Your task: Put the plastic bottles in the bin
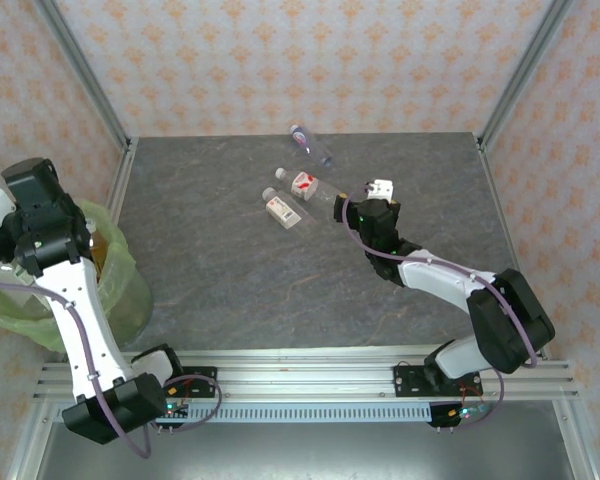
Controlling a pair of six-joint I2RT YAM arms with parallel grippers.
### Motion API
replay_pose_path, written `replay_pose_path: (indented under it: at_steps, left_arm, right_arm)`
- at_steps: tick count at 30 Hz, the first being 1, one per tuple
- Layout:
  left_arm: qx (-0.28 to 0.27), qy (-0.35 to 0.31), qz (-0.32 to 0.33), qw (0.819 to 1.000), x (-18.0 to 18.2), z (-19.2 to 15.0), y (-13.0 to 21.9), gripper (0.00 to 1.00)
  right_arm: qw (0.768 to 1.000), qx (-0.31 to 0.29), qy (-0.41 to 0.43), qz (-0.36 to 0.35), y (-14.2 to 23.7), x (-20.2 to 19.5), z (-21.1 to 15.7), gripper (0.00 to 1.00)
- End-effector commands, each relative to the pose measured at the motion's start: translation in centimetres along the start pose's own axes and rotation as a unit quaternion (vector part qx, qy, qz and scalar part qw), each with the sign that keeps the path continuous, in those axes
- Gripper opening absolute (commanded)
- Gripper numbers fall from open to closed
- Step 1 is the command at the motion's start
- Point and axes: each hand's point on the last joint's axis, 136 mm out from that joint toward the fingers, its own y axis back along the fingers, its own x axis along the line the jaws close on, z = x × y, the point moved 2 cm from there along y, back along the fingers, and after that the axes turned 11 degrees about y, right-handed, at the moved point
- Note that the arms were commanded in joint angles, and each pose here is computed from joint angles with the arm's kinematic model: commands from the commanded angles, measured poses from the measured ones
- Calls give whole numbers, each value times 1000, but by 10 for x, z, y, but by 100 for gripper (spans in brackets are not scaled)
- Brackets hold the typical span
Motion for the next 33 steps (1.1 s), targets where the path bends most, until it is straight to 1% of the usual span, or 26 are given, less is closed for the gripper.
replay_pose_path:
  at_steps: [1, 2, 3, 6, 8, 12, 15, 17, 21, 23, 25, 27, 31, 33]
  left_arm:
    - [-5, 54, 18, 998, 5, 9, -2, 98]
    - [1, 55, 15, 998, 4, 11, -1, 100]
    - [11, 56, -2, 998, 2, 13, 1, 100]
    - [42, 72, -69, 994, -7, 18, 11, 100]
    - [65, 86, -136, 985, -18, 18, 22, 100]
    - [97, 89, -233, 964, -39, 13, 45, 100]
    - [121, 89, -316, 937, -59, 10, 68, 100]
    - [138, 92, -379, 911, -72, 8, 88, 100]
    - [164, 109, -463, 864, -88, 8, 119, 100]
    - [177, 119, -503, 837, -93, 8, 136, 100]
    - [190, 122, -535, 814, -99, 6, 150, 100]
    - [202, 117, -554, 799, -104, 2, 162, 100]
    - [212, 102, -582, 778, -112, -4, 183, 100]
    - [218, 96, -599, 765, -117, -5, 197, 100]
  right_arm:
    - [1000, -18, -12, 1, 3, -2, 12, 99]
    - [1000, -18, -13, 0, 4, -3, 11, 99]
    - [1000, -18, -13, -2, 4, -4, 10, 99]
    - [1000, -16, -12, -6, 6, -6, 8, 99]
    - [1000, -15, -13, -8, 6, -7, 6, 99]
    - [1000, -12, -18, -10, 6, -8, 5, 99]
    - [1000, -7, -21, -8, 6, -7, 3, 99]
    - [1000, 2, -17, -13, 4, -8, 2, 99]
    - [999, 25, -8, -20, 2, -8, -3, 99]
    - [999, 29, -10, -23, 2, -9, -4, 99]
    - [999, 32, -12, -19, 2, -9, -5, 99]
    - [999, 38, -8, -3, 1, -5, -6, 99]
    - [999, 50, -1, 17, 0, 2, -8, 99]
    - [998, 51, -2, 21, 0, 3, -8, 99]
